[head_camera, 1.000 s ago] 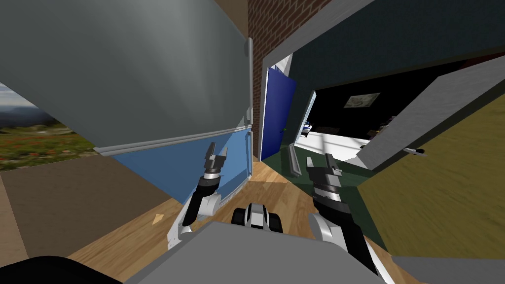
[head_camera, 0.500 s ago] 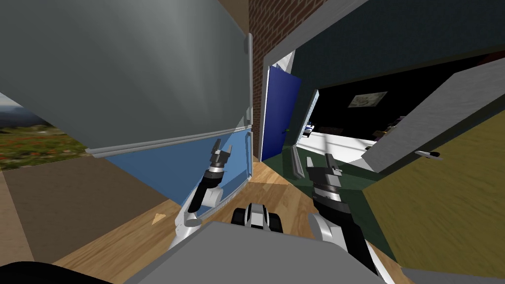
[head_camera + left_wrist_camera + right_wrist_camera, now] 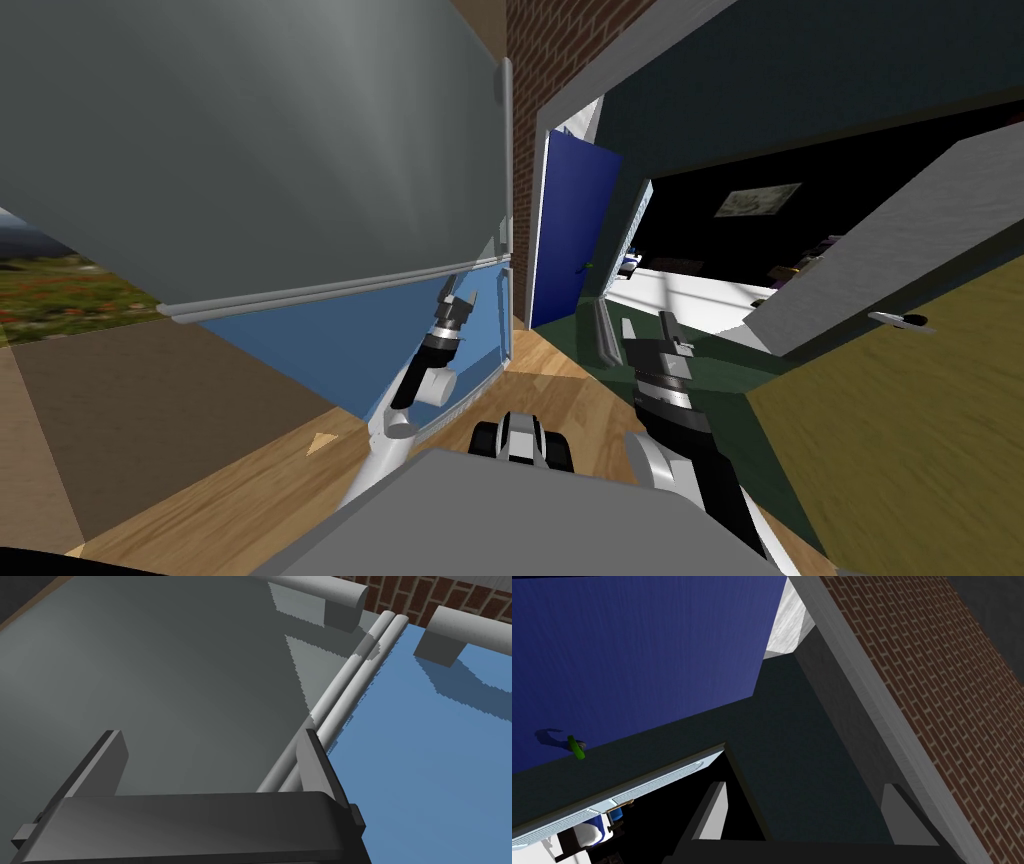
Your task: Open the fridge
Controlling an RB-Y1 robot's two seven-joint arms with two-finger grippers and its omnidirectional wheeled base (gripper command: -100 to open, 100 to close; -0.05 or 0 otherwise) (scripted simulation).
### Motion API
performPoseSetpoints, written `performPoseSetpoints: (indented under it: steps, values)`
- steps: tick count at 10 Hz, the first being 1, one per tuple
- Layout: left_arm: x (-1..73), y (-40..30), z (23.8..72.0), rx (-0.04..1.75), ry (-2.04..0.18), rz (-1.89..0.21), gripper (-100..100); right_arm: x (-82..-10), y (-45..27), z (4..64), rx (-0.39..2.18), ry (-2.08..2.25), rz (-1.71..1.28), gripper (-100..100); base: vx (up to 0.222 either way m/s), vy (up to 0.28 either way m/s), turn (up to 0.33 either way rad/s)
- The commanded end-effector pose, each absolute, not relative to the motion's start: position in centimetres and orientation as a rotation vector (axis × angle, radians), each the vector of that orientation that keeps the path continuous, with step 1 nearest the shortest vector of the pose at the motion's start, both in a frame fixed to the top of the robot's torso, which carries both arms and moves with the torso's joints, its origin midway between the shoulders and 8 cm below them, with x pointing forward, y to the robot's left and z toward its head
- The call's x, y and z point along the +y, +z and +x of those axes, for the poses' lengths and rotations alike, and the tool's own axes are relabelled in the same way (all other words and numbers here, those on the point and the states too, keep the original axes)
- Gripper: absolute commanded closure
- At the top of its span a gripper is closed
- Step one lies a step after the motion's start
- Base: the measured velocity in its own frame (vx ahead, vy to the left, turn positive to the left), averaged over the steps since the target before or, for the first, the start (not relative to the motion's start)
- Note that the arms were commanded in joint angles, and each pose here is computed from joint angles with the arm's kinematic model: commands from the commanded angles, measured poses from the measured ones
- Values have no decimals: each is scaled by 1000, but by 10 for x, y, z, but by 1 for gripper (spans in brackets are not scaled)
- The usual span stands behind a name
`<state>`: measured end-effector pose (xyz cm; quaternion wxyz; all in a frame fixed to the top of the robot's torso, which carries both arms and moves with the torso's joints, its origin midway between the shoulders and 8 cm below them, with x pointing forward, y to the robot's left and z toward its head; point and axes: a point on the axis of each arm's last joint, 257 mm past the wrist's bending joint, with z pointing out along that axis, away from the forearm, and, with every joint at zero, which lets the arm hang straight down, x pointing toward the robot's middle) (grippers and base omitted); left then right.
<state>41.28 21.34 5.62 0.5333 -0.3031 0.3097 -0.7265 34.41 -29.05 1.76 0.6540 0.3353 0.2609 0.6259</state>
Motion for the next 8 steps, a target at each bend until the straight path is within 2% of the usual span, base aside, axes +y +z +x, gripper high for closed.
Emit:
performPoseSetpoints:
  steps: [1,8]
  values:
    - [206,59,428,763,-1771,-764,-100,-291,18,344,592,1420,760,0,43,-18,46]
    - [190,67,455,814,-1845,-846,-100,-291,18,344,592,1420,760,0,42,-21,31]
